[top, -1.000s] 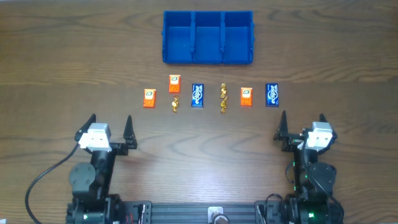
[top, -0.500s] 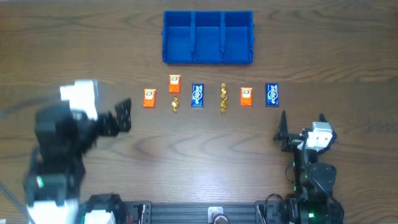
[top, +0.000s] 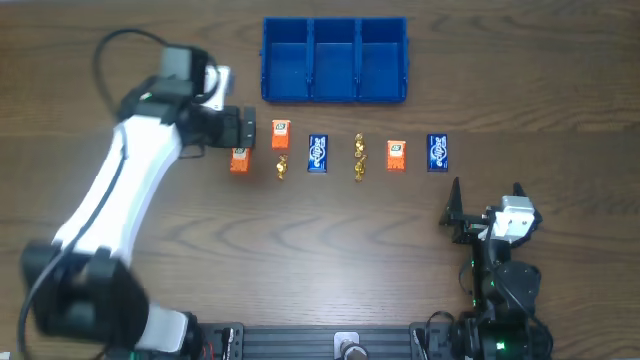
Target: Sort Candies Into Trays
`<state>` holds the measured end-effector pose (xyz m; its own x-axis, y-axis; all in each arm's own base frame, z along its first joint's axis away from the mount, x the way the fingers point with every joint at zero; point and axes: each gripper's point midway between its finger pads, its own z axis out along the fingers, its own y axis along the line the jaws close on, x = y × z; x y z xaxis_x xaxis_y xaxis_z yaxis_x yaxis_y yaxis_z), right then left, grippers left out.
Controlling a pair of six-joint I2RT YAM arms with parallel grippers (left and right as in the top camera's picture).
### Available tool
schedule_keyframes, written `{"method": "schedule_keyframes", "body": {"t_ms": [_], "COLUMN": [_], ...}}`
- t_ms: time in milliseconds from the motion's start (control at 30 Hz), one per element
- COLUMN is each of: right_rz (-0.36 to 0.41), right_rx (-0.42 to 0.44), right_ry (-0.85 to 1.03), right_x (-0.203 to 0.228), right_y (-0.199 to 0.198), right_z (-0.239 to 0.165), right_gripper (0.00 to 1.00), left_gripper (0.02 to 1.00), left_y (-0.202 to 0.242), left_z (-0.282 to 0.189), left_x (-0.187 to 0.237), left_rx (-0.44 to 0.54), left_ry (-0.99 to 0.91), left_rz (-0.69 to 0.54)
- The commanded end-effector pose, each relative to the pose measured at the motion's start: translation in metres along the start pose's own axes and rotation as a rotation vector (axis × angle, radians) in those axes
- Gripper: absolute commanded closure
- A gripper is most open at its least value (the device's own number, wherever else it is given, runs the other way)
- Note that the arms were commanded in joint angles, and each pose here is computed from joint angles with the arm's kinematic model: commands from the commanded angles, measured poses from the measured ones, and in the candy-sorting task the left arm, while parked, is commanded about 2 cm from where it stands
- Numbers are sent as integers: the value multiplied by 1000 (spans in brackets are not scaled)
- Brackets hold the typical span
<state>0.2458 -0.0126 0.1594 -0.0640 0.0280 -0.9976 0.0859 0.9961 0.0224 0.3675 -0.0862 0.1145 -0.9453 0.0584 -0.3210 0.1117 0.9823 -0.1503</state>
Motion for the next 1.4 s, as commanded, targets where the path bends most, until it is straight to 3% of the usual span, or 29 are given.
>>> {"method": "schedule_keyframes", "body": {"t_ms": [33, 267, 633, 733, 900, 1100, 1400], "right_rz": [-5, -5, -5, -5, -5, -5, -5], "right_rx": [-5, -5, -5, -5, -5, -5, -5], "right_ry": [-1, -1, -1, -1, -1, -1, -1], "right_x": [0, 0, 0, 0, 0, 0, 0], "right_y": [1, 1, 1, 1, 1, 1, 1], "right_z": [0, 0, 0, 0, 0, 0, 0], "right_gripper": [3, 3, 3, 3, 3, 3, 3], "left_gripper": [20, 23, 23, 91, 290, 428, 560], "left_y": [17, 29, 34, 33, 32, 27, 20], "left_z": [51, 94, 113, 113, 113, 114, 115], "left_x": [7, 21, 32, 33, 33, 32, 30], "left_rx": [-73, -104, -124, -124, -126, -125, -119], "left_ry": [106, 190, 243, 244, 244, 240, 229], "left_rz": [38, 32, 24, 27, 30, 43, 58]}}
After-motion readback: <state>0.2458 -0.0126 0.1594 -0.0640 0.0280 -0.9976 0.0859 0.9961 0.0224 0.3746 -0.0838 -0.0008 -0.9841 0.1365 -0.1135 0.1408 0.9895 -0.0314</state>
